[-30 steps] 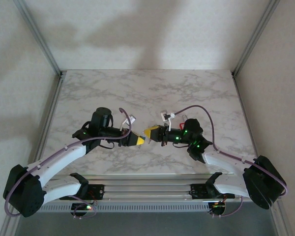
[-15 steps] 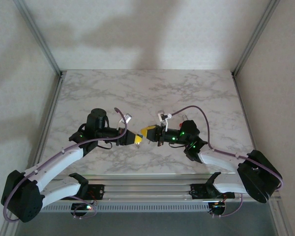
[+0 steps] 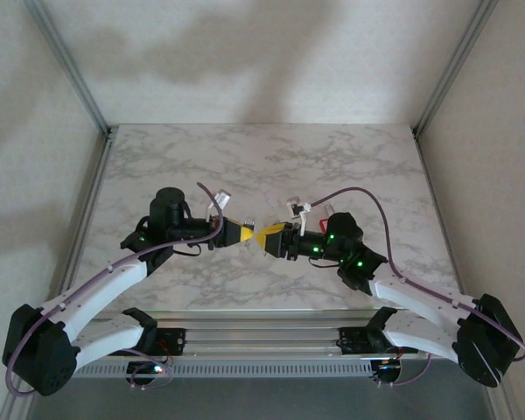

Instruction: Lock with the key

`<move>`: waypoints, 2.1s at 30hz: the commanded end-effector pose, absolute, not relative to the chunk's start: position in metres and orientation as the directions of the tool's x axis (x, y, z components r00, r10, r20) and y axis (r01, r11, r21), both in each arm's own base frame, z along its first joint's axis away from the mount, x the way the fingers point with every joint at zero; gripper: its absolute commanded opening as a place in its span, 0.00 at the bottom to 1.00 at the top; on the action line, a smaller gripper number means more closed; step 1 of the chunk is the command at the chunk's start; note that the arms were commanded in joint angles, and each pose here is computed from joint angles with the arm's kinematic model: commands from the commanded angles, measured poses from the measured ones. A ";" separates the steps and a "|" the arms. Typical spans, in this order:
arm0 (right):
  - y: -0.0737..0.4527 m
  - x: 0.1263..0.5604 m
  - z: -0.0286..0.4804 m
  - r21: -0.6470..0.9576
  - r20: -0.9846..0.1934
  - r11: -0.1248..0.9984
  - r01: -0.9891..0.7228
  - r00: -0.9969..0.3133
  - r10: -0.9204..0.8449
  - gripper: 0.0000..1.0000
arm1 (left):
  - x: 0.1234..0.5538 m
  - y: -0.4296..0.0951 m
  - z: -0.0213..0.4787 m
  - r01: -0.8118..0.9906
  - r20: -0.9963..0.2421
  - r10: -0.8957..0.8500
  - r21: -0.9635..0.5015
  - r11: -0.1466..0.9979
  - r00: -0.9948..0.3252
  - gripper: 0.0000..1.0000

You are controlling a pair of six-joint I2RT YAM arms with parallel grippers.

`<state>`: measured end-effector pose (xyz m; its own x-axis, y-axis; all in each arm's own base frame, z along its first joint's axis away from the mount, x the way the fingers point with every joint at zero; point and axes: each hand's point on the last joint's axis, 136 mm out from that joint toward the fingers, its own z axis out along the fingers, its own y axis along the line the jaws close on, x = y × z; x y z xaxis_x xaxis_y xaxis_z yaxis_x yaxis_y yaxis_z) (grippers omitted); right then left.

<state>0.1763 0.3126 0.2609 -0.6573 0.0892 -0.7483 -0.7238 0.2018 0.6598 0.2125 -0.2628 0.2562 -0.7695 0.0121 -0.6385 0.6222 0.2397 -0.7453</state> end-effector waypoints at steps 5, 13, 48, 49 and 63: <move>0.298 0.179 0.267 0.677 -0.732 0.219 -0.703 -0.674 0.098 0.42 | 0.228 -0.264 0.264 0.656 -0.685 -0.028 -0.707 0.264 -0.728 0.00; 0.299 0.182 0.270 0.705 -0.707 0.161 -0.690 -0.702 0.089 0.41 | 0.228 -0.269 0.252 0.630 -0.663 -0.013 -0.716 0.301 -0.748 0.00; 0.321 0.213 0.252 0.900 -0.419 0.038 -0.435 -0.836 0.355 0.34 | 0.260 -0.235 0.281 0.378 -0.359 -0.660 -0.918 0.120 -0.660 0.00; 0.322 0.215 0.251 0.901 -0.416 0.042 -0.432 -0.833 0.363 0.34 | 0.261 -0.233 0.280 0.372 -0.353 -0.670 -0.920 0.122 -0.653 0.00; 0.334 0.233 0.258 0.907 -0.405 0.056 -0.418 -0.825 0.395 0.30 | 0.263 -0.234 0.267 0.340 -0.302 -0.690 -0.936 0.085 -0.658 0.00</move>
